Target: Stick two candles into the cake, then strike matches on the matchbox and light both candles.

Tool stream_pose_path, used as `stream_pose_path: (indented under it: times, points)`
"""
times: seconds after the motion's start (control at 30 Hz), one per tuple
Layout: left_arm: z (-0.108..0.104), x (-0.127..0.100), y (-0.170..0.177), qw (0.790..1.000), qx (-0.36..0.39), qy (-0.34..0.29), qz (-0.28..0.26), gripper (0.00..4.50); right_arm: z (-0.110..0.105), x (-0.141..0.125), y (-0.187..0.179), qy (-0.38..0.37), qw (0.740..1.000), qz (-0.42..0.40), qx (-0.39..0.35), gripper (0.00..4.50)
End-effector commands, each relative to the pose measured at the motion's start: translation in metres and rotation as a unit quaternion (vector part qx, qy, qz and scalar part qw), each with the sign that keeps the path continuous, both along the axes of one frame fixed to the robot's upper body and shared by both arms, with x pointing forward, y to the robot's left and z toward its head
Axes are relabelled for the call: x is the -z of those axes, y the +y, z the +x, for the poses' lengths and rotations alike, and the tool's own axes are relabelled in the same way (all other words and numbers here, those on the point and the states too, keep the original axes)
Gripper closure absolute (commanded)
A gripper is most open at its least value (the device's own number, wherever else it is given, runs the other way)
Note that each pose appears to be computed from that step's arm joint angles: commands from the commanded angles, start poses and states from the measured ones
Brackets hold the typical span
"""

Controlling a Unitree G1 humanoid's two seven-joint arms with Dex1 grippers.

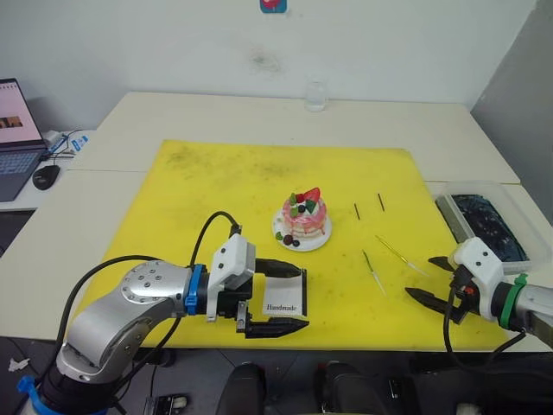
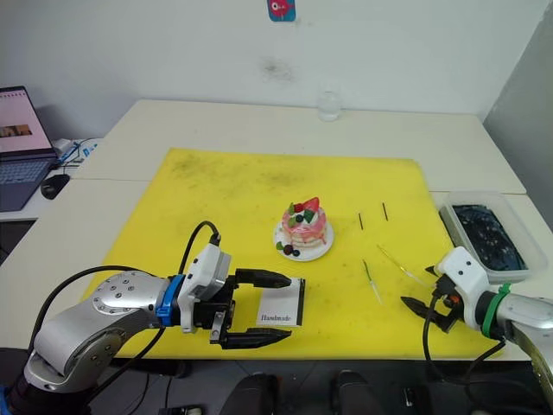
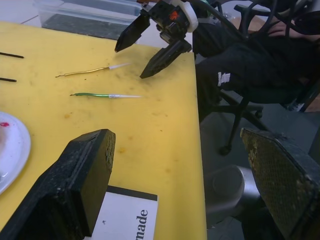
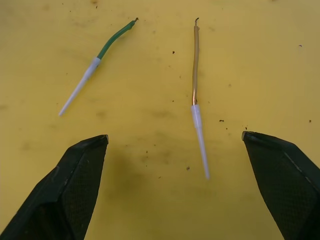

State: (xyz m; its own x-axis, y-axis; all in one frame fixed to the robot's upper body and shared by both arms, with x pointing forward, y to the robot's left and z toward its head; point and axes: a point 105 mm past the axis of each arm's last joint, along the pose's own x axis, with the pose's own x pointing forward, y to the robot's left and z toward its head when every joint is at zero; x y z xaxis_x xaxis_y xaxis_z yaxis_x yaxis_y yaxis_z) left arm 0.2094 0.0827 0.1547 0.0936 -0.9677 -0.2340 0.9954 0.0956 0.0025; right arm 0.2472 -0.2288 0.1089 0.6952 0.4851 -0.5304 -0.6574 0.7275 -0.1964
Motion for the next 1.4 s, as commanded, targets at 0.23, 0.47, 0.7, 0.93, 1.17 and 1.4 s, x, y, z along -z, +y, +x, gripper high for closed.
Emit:
stream_pose_path:
  times: [0.23, 0.47, 0.7, 0.93, 1.17, 1.4]
  points:
    - [-0.004, -0.010, -0.008, 1.000, 0.019, -0.013, -0.009, 0.00, 0.007, 0.001, -0.004, 0.018, 1.000, 0.000, 0.019, 0.37]
    - [-0.002, -0.010, -0.009, 1.000, 0.017, -0.012, -0.009, 0.00, 0.001, 0.011, -0.001, 0.052, 0.998, 0.020, 0.031, 2.81]
    - [0.000, -0.008, -0.008, 1.000, 0.006, -0.008, -0.010, 0.00, 0.000, 0.009, 0.000, 0.053, 0.998, 0.031, 0.034, 4.48]
    - [0.010, -0.004, -0.005, 0.999, -0.041, 0.018, -0.024, 0.00, -0.004, -0.010, -0.001, 0.033, 0.997, 0.063, 0.037, 4.48]
    - [0.023, -0.007, -0.003, 0.993, -0.079, 0.068, -0.054, 0.00, -0.012, -0.064, 0.024, -0.035, 0.987, 0.157, 0.005, 4.48]
    - [0.033, -0.043, -0.031, 0.969, -0.054, 0.155, -0.182, 0.00, -0.021, -0.117, 0.085, -0.072, 0.950, 0.286, -0.101, 4.48]
